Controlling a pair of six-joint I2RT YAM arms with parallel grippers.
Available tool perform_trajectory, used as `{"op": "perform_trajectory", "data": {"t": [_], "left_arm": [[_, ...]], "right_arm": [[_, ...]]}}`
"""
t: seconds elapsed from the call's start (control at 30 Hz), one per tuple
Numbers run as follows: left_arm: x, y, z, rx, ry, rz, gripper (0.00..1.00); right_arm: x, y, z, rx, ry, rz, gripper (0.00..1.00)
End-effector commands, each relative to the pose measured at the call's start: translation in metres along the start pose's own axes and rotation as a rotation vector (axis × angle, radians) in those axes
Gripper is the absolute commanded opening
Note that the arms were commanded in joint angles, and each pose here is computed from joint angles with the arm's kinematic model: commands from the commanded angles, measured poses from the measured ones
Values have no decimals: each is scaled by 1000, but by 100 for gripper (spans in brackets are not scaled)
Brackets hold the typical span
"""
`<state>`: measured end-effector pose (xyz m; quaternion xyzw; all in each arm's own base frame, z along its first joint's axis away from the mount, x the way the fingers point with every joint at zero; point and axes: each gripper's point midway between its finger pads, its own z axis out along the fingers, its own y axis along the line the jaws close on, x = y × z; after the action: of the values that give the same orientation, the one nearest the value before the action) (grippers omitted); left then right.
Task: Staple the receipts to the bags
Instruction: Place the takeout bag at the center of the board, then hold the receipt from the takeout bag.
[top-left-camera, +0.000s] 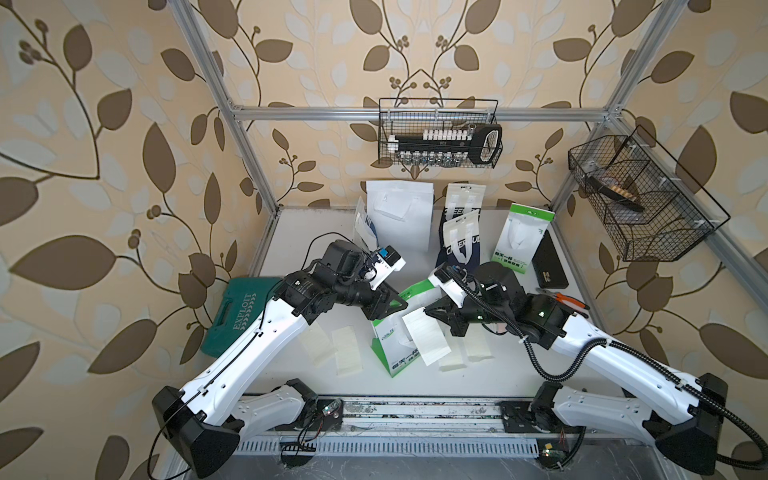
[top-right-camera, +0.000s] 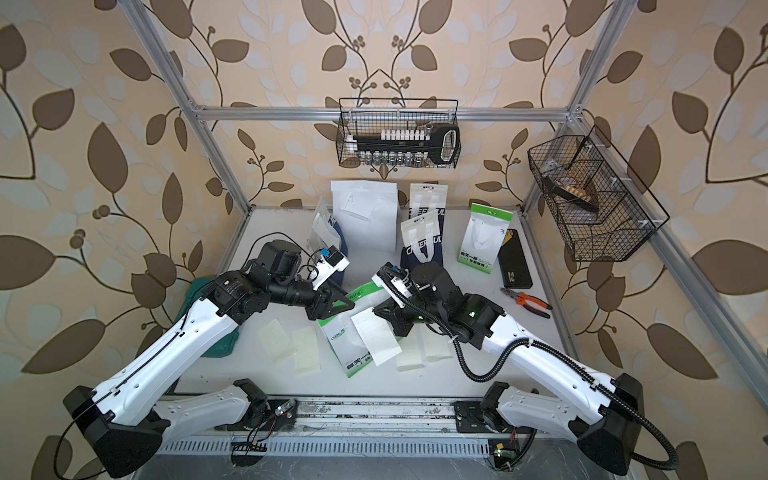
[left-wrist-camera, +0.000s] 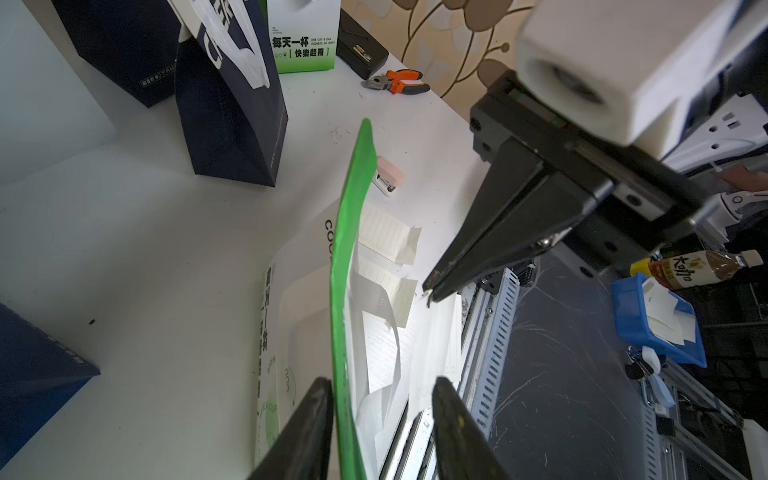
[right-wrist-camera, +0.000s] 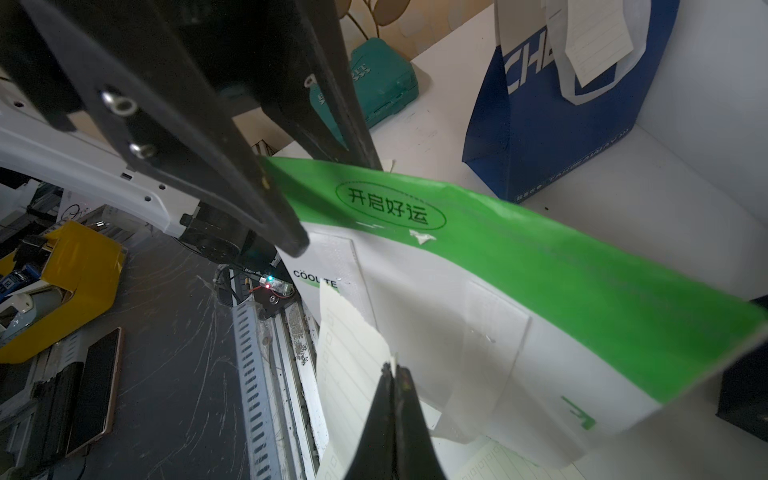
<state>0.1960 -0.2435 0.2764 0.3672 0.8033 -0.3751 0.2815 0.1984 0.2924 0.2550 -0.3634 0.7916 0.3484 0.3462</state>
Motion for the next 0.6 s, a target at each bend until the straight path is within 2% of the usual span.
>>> {"op": "perform_trajectory", "data": {"t": [0.0,0.2,0.43,0.57], "left_arm": [[-12,-14,-11,31,-34,43,40],[-10,-11,-11,18,-28,38,38],[-9,-8,-8,11,-16,33,28],[-9,-6,-7,2,-10,33,27]], "right_arm": [[-36,9,-6,-18,-89,-56,0],[-48,6,2,-8,-95,-67,0],[-49,0,10,13,-87,-68,0],[-50,-2,11,26,-87,-71,0]]}}
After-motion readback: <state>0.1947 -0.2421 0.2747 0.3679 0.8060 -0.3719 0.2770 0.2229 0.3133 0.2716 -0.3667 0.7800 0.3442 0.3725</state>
